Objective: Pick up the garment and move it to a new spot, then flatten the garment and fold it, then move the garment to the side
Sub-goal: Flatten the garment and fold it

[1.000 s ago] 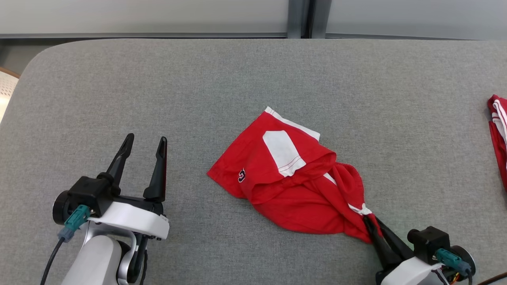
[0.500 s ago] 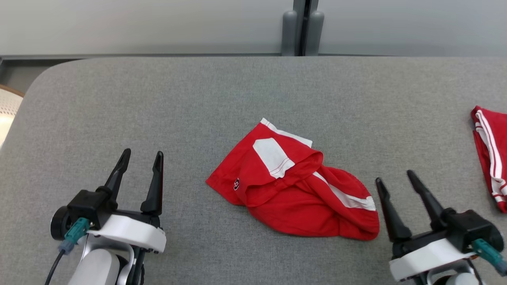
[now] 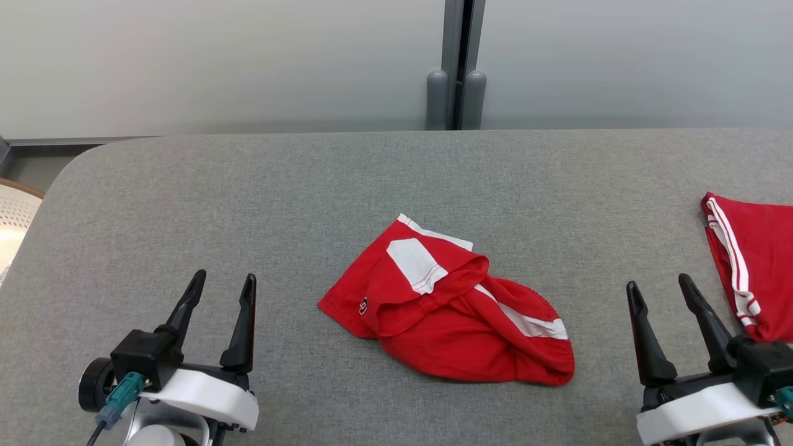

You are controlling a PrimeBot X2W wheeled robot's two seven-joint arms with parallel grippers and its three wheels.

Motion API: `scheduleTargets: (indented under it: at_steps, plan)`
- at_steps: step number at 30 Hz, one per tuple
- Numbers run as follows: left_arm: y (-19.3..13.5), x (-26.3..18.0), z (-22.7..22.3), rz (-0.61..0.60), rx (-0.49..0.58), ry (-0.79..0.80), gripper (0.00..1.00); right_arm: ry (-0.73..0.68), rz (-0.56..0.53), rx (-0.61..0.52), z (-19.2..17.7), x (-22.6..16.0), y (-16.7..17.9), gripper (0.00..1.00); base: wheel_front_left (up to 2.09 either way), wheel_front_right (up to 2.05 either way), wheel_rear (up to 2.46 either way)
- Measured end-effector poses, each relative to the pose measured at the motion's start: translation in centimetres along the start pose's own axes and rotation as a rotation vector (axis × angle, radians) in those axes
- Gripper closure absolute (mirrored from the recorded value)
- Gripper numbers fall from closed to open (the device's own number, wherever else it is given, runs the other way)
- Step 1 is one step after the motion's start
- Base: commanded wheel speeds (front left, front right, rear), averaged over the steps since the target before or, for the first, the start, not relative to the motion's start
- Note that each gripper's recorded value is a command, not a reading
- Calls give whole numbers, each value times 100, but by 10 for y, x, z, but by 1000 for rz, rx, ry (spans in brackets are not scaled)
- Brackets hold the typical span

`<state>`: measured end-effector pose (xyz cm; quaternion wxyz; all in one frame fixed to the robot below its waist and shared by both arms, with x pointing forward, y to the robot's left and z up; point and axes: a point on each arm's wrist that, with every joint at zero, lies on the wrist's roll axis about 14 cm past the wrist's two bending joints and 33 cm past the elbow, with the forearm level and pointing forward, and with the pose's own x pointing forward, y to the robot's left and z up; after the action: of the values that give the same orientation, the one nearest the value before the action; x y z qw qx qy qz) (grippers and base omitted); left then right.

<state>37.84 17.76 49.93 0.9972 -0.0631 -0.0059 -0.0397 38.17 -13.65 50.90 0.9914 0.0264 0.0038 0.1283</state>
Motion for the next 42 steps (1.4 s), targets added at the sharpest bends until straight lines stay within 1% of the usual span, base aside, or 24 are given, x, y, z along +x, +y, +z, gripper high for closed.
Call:
scheduleTargets:
  at_steps: [6, 9, 11, 15, 18, 20, 22, 25, 26, 27, 28, 29, 30, 35, 40, 42]
  plan:
    - [-8, -1, 0, -21, -3, 5, 0, 4, -2, 6, -1, -1, 1, 0, 0, 0, 0]
    - [-18, -1, -1, -55, 7, 13, 0, 12, -2, 9, -3, -1, 1, 0, 0, 0, 0]
    - [-34, 5, 1, -114, 16, 13, 0, 19, -2, 12, -6, 0, 1, 0, 0, 0, 0]
    - [-89, 21, 1, -295, 24, 29, 0, 34, 13, 23, -10, 6, 6, 0, 0, 0, 0]
    - [-127, 27, -15, -419, 28, 105, 0, 41, 17, 34, -14, 9, 7, 0, 0, 0, 0]
    - [-143, 27, -32, -477, 45, 178, 0, 50, 8, 42, -17, 9, 5, 0, 0, 0, 0]
    - [-149, 27, -49, -511, 75, 249, 0, 66, -11, 47, -23, 7, 0, 0, 0, 0, 0]
    - [-145, 28, -78, -520, 138, 370, 0, 82, -37, 56, -30, 5, -8, 0, 0, 0, 0]
    - [-141, 28, -86, -515, 161, 403, 5, 84, -42, 58, -31, 4, -9, 0, 0, 0, 0]
    - [-141, 28, -86, -515, 161, 403, 42, 84, -42, 58, -31, 4, -9, 0, 0, 0, 0]
    - [-136, 30, -90, -504, 172, 417, 92, 87, -48, 59, -32, 4, -11, 0, 0, 0, 0]
    - [-132, 33, -90, -492, 183, 413, 100, 86, -53, 60, -33, 4, -12, 0, 0, 0, 0]
    - [-129, 37, -90, -483, 201, 410, 100, 88, -58, 62, -34, 5, -14, 0, 0, 0, 0]
    - [-112, 49, -76, -425, 206, 339, 100, 88, -65, 65, -36, 7, -16, 0, 0, 0, 0]
    - [-96, 58, -43, -367, 188, 209, 100, 79, -54, 68, -33, 13, -12, 0, 0, 0, 0]
    - [-85, 56, -33, -336, 177, 172, 100, 73, -52, 67, -31, 15, -11, 0, 0, 0, 0]
